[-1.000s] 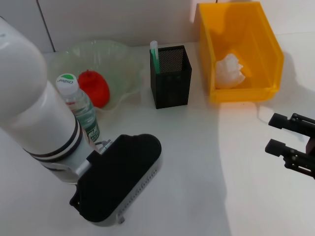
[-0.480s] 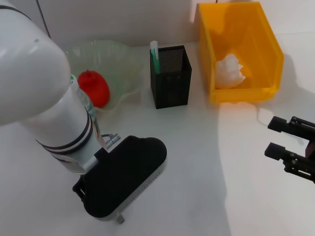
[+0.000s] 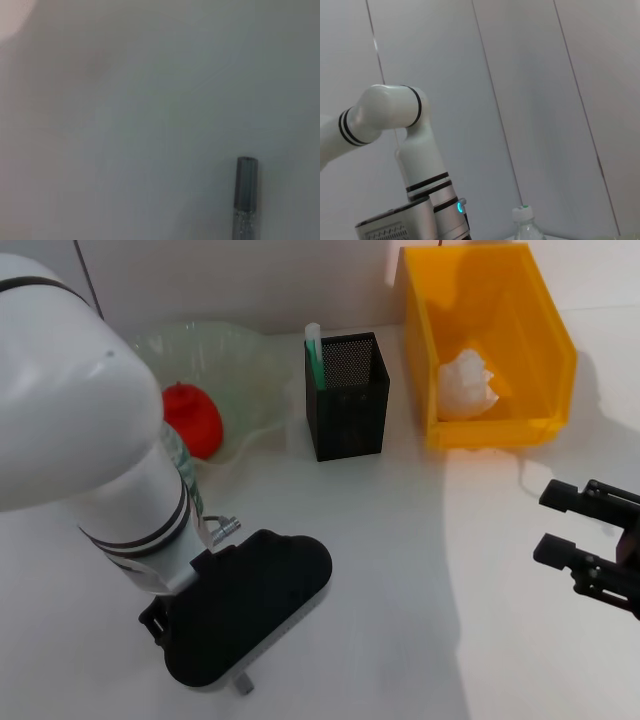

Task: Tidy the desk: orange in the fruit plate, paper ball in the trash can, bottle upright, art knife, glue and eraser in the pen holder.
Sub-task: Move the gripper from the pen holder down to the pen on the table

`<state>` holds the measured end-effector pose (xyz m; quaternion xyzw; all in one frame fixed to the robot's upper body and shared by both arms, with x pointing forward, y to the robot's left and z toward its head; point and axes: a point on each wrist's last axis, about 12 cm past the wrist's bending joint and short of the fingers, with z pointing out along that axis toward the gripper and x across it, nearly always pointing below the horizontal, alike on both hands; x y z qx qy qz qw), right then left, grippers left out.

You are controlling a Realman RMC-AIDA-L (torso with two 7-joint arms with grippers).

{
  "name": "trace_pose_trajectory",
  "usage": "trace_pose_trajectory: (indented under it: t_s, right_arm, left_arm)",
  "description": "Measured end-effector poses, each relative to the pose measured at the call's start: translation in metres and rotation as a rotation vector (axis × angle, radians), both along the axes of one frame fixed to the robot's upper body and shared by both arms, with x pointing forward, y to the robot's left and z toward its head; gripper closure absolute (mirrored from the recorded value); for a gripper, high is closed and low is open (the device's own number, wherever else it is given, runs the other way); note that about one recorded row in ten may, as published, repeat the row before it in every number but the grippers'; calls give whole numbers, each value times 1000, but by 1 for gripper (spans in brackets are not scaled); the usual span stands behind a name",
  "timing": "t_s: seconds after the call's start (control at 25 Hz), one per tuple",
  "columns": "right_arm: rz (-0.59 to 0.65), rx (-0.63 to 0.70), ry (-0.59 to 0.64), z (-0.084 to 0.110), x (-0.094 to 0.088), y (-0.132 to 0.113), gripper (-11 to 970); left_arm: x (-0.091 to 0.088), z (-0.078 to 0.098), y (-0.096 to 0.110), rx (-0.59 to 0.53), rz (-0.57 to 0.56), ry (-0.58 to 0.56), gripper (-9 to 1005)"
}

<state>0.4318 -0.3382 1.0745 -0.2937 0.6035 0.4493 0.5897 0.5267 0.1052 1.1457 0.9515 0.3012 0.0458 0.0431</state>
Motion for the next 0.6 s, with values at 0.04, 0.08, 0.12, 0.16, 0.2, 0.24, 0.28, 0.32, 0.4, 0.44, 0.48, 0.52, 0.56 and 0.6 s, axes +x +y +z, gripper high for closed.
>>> trace_pose_trajectory:
  t_s: [0.04, 0.08, 0.12, 0.16, 0.2, 0.24, 0.28, 0.32, 0.4, 0.44, 0.48, 0.52, 0.56, 0.6]
  right_arm:
    - [0, 1, 1, 0, 0, 0, 336]
    - [0, 2, 1, 0, -1, 0, 336]
    - [-1, 5, 1, -1, -1, 1, 336]
    - [-2, 6, 1, -1, -1, 1, 336]
    - [-2, 6, 1, -1, -1, 1, 336]
    - [-2, 7, 1, -1, -1, 1, 335]
    - [-1, 9, 0, -1, -2, 1, 335]
    - [0, 10, -1, -1, -2, 1, 335]
    - [2, 11, -4, 0, -2, 2, 335]
    - [2, 10, -5, 0, -2, 2, 335]
    - [2, 10, -5, 0, -2, 2, 335]
    - [2, 10, -6, 0, -2, 2, 335]
    - [2, 10, -6, 0, -2, 2, 335]
    - [2, 10, -6, 0, -2, 2, 335]
  left_arm:
    - [0, 0, 0, 0, 0, 0, 362]
    - [0, 0, 0, 0, 0, 0, 364]
    - [3, 0, -1, 4, -14, -21, 366]
    - [3, 0, -1, 4, -14, -21, 367]
    - [3, -2, -1, 10, -17, -22, 369]
    - [3, -2, -1, 10, -17, -22, 370]
    - [3, -2, -1, 10, -17, -22, 372]
    - [3, -5, 0, 25, -22, -23, 373]
    - [3, -7, 1, 32, -24, -22, 377]
    - [3, -7, 1, 32, -24, -22, 378]
    - [3, -7, 1, 32, -24, -22, 380]
    - [3, -9, 1, 35, -27, -23, 381]
    - [3, -10, 0, 37, -28, -25, 383]
    - [3, -10, 0, 39, -30, -25, 384]
